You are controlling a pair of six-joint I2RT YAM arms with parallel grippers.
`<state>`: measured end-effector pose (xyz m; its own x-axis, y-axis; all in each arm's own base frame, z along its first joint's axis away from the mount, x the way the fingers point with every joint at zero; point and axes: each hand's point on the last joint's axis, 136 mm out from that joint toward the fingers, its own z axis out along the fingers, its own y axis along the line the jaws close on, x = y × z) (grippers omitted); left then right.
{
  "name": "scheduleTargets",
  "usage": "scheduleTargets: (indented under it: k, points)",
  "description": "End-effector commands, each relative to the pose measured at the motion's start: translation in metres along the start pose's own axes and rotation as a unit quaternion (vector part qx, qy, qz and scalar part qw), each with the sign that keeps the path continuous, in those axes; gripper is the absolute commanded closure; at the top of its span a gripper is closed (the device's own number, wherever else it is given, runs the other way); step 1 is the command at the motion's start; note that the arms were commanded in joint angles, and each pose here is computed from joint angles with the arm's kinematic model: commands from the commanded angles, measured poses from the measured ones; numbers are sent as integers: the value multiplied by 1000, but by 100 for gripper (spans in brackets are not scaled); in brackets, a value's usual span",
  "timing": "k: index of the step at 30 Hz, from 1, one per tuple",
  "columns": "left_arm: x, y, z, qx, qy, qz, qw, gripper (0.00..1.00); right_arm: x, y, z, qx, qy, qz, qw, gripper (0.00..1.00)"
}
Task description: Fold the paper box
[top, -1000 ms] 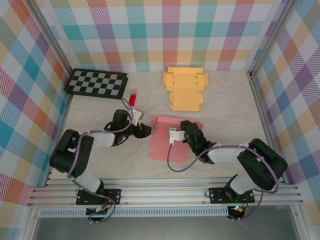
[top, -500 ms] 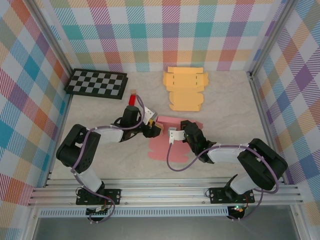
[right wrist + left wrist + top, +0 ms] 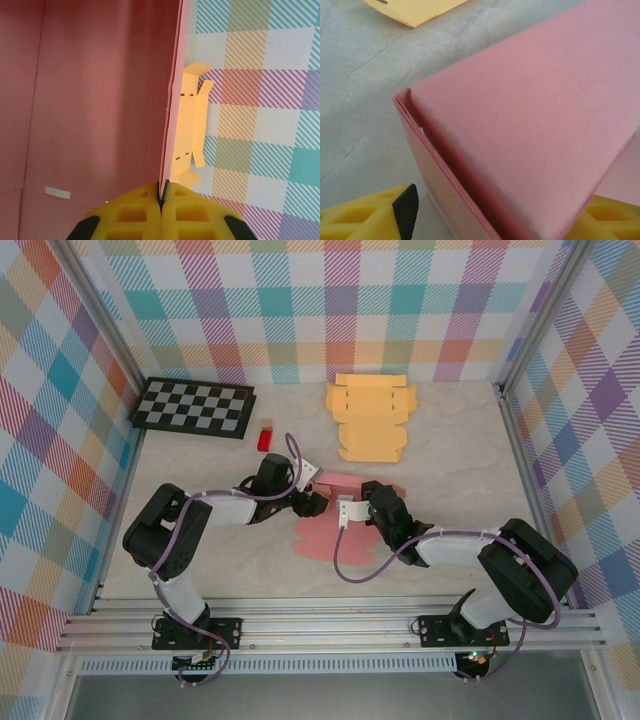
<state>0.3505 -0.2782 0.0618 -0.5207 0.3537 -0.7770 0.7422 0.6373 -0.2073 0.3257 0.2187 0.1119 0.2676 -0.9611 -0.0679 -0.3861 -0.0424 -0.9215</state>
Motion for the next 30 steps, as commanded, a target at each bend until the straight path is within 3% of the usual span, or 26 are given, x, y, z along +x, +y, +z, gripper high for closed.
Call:
scheduleTargets:
  k: [1,16,20,24,28,30]
  points:
    - [-19,8,5,-23,-23,18,999,33,-2,51,-6,-94,-16,-29,995,100]
    - [-44,15,9,-35,-53,29,998,39,-3,54,-8,-106,-21,-26,994,100]
    - [-38,19,12,-45,-49,22,998,49,-2,56,-8,-110,-19,-26,993,100]
    - [-35,27,10,-67,-44,11,997,71,-2,58,-7,-113,-17,-27,993,100]
    - [-34,54,8,-140,-23,-70,987,100,-2,59,-6,-113,-16,-27,993,100]
    - [-30,64,6,-172,-18,-115,978,100,-1,58,-5,-109,-11,-28,994,100]
